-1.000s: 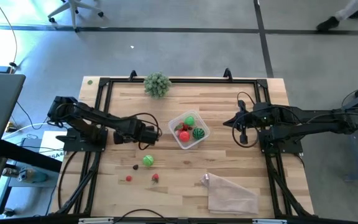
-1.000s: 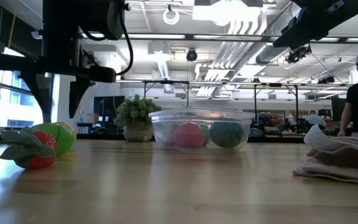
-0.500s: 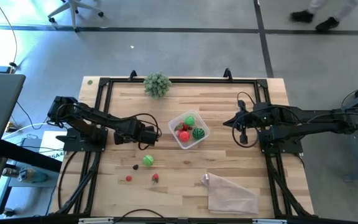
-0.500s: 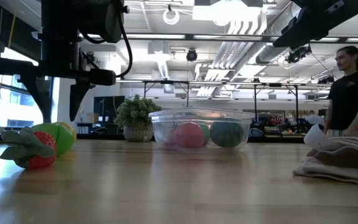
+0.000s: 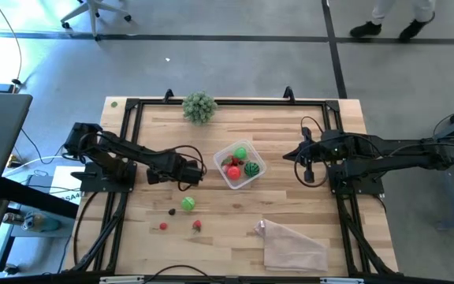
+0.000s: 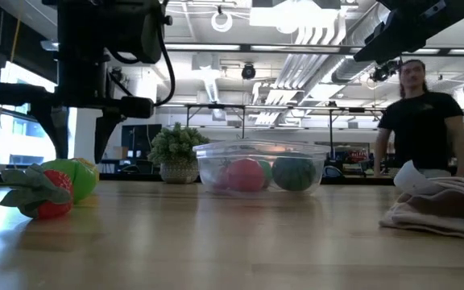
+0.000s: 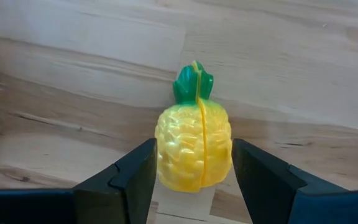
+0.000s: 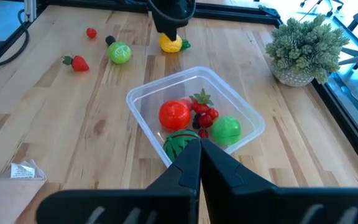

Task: Pick and placing Produce into tupperware
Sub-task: Put the yellow pineapple into the transparent bin

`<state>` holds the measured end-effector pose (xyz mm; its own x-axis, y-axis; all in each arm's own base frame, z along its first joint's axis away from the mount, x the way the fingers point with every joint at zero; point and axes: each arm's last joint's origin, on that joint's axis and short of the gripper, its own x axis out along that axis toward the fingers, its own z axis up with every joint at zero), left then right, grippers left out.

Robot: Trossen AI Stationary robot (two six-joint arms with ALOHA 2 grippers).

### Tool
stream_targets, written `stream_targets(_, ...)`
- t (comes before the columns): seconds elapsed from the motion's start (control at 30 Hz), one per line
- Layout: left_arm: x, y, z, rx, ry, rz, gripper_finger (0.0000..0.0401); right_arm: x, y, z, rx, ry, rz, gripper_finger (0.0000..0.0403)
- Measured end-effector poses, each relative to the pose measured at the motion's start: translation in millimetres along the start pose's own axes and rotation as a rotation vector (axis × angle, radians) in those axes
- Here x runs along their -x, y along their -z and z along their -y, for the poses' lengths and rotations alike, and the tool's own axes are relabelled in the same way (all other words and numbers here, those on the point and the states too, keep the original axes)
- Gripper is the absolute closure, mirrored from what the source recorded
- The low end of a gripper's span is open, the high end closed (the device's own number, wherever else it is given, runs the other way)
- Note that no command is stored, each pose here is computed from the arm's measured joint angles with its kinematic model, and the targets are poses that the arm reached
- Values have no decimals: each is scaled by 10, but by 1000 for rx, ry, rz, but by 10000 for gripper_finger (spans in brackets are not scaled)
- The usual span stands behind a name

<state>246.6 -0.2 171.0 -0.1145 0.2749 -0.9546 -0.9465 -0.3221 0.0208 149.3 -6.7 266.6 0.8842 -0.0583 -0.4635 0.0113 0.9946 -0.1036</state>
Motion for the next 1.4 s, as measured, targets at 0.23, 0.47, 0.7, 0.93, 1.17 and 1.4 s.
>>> stream_targets(0.23, -1, 1, 0, 3, -1, 0, 187, 1, -1, 0, 0, 0, 2, 402)
stream_targets(0.47, -1, 1, 1, -13, 0, 1, 115, 1, -1, 0, 0, 0, 1, 402)
stream_targets(0.7, -69, 18, -3, -10, 25, -3, 82, 1, -1, 0, 0, 0, 2, 402)
stream_targets(0.93, -201, 43, -41, -17, 48, -11, 80, 1, -1, 0, 0, 0, 2, 402)
stream_targets(1.17, -258, 49, -69, -17, 47, -10, 80, 1, -1, 0, 0, 0, 2, 402)
stream_targets(1.4, -336, 68, -78, -14, 60, -11, 80, 1, -1, 1, 0, 0, 2, 402)
